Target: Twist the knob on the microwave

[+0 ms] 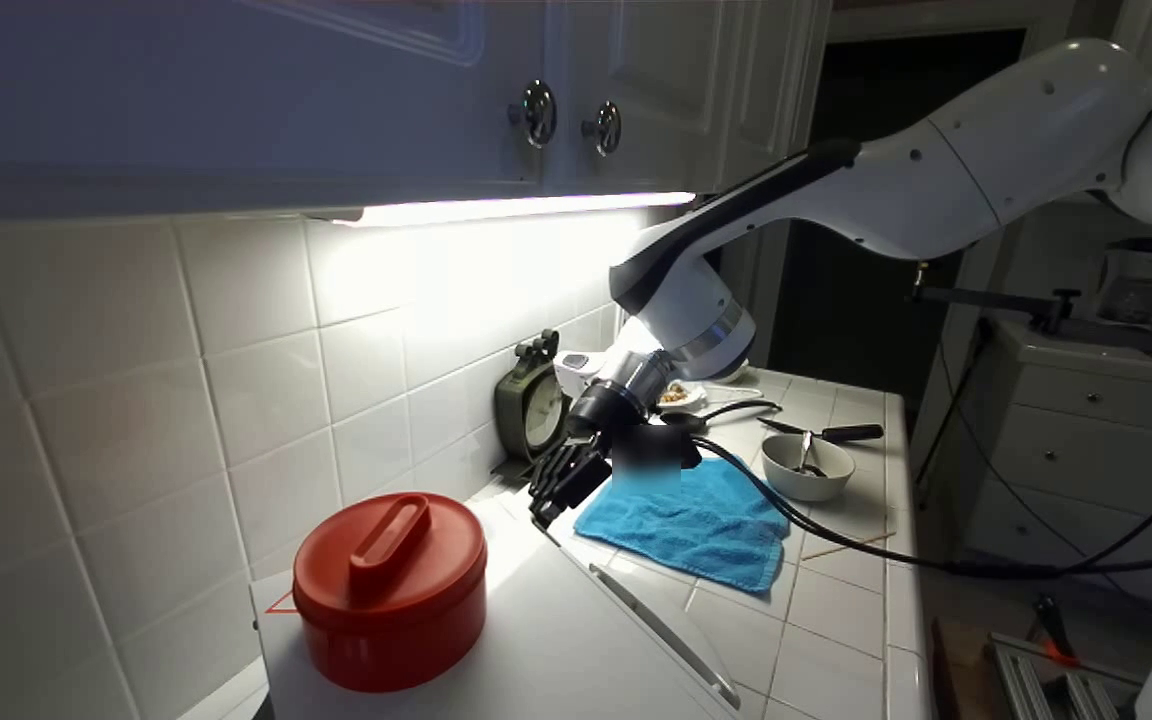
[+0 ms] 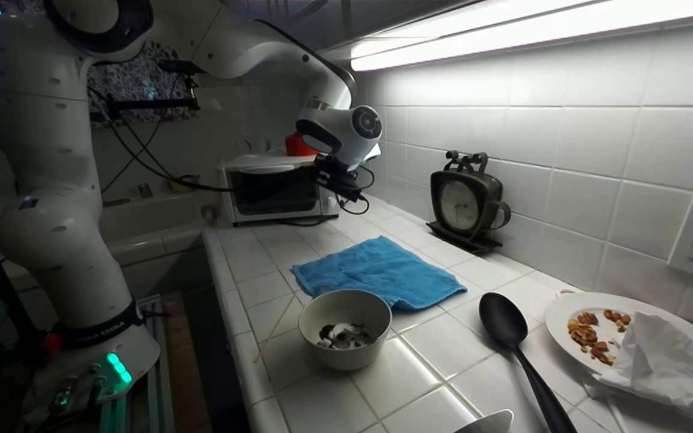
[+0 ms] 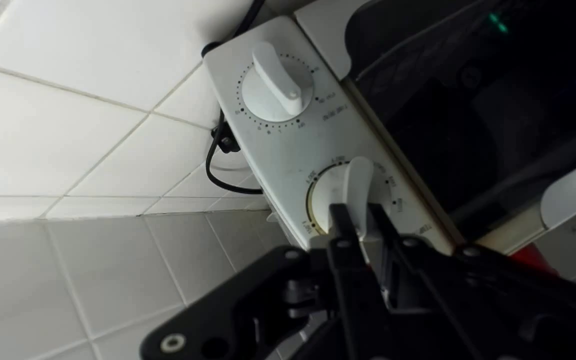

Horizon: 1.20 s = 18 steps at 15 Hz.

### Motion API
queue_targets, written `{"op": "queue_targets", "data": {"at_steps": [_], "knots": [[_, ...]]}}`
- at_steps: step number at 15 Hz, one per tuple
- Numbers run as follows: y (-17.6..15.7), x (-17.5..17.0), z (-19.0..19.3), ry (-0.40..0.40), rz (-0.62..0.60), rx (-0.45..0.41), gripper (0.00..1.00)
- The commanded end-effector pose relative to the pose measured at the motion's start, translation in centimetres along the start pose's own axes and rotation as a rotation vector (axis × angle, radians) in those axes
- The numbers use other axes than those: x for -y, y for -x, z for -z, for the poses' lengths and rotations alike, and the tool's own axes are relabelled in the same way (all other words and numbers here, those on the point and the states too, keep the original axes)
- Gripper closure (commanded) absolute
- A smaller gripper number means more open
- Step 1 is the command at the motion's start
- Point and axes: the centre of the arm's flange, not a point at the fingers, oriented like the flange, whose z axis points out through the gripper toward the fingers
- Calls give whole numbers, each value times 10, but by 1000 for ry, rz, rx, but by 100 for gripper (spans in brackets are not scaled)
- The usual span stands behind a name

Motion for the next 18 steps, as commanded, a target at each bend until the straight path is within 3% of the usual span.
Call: {"op": "queue_targets", "data": {"at_steps": [1,10,11,13,18], "knots": [[15,30,-12,93,131,70,97],[23,66,-18,309,385,115,97],[22,70,-18,330,410,118,64],[25,81,-15,373,426,159,58],[48,115,11,469,344,368,21]]}}
